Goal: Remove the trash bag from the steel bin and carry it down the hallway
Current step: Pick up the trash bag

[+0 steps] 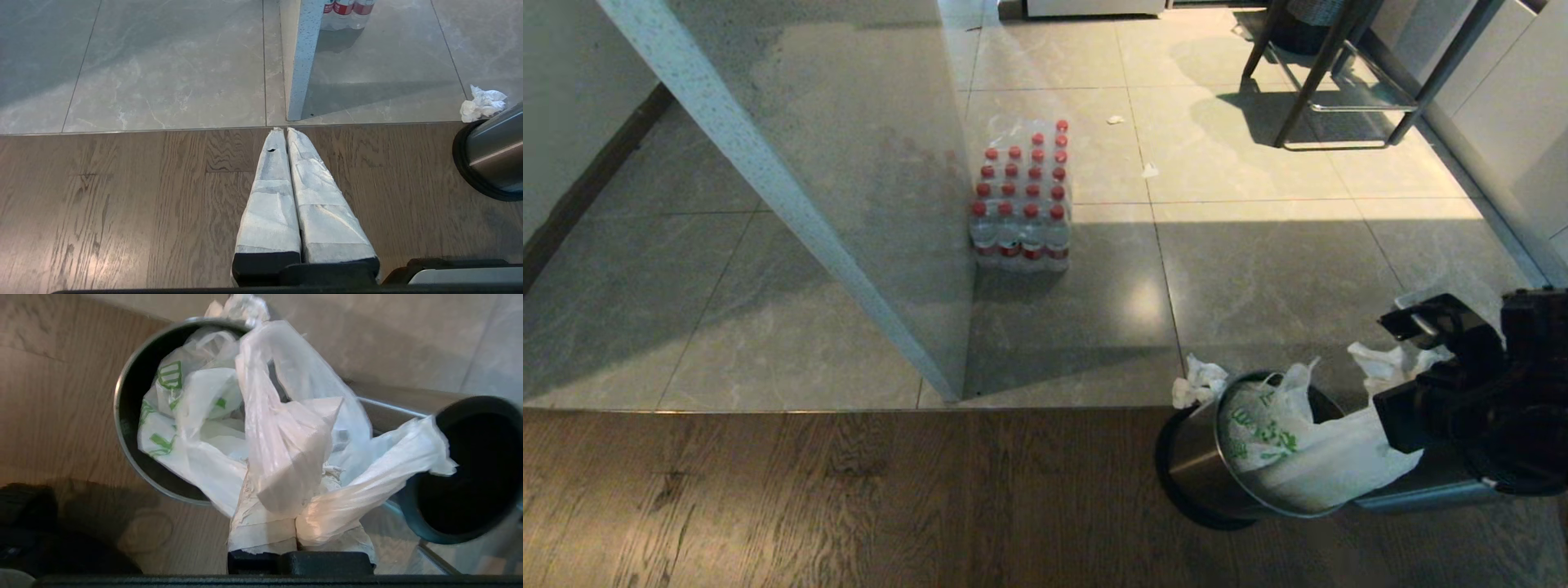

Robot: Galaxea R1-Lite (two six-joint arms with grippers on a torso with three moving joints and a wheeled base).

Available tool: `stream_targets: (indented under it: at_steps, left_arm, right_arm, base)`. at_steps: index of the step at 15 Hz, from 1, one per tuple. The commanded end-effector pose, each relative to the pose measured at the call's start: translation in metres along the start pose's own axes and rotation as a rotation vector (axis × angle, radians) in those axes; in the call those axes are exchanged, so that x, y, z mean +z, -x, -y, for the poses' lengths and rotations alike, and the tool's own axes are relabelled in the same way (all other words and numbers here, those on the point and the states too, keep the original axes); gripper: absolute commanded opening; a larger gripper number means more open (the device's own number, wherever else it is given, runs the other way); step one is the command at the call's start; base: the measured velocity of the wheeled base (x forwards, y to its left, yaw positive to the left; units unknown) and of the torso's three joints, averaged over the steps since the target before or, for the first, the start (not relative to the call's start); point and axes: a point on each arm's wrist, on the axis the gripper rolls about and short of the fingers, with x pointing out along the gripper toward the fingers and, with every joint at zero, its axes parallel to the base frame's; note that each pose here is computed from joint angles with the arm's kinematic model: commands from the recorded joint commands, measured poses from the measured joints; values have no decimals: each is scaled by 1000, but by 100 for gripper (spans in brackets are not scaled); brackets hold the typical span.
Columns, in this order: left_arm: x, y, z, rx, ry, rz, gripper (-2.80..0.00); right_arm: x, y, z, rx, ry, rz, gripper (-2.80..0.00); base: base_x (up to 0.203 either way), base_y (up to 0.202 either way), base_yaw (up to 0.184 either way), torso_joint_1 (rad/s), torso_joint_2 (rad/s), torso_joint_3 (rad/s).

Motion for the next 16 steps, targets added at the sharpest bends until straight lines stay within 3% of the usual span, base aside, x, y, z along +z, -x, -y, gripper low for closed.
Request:
stream_targets:
  at_steps: [1,4,7,11,16]
  left_arm:
    - [0,0,0,1,0,1,-280]
    - [0,0,0,0,0,1,-280]
    - [0,0,0,0,0,1,-280]
    - [0,0,0,0,0,1,-280]
    - [0,0,0,0,0,1,-280]
  right_arm:
    - [15,21,9,-32,-15,95,-280]
    - [30,31,13,-35,-21,145,-280]
    - [25,36,9,-17,-15,141,-280]
    - [-19,34,-9,58,38,-36,-280]
    - [-58,35,-20,97,77,-176,-280]
  base:
    - [0,0,0,0,0,0]
    - [0,0,0,0,0,0]
    - [0,0,0,0,0,0]
    - [0,0,0,0,0,0]
    - [0,0,0,0,0,0]
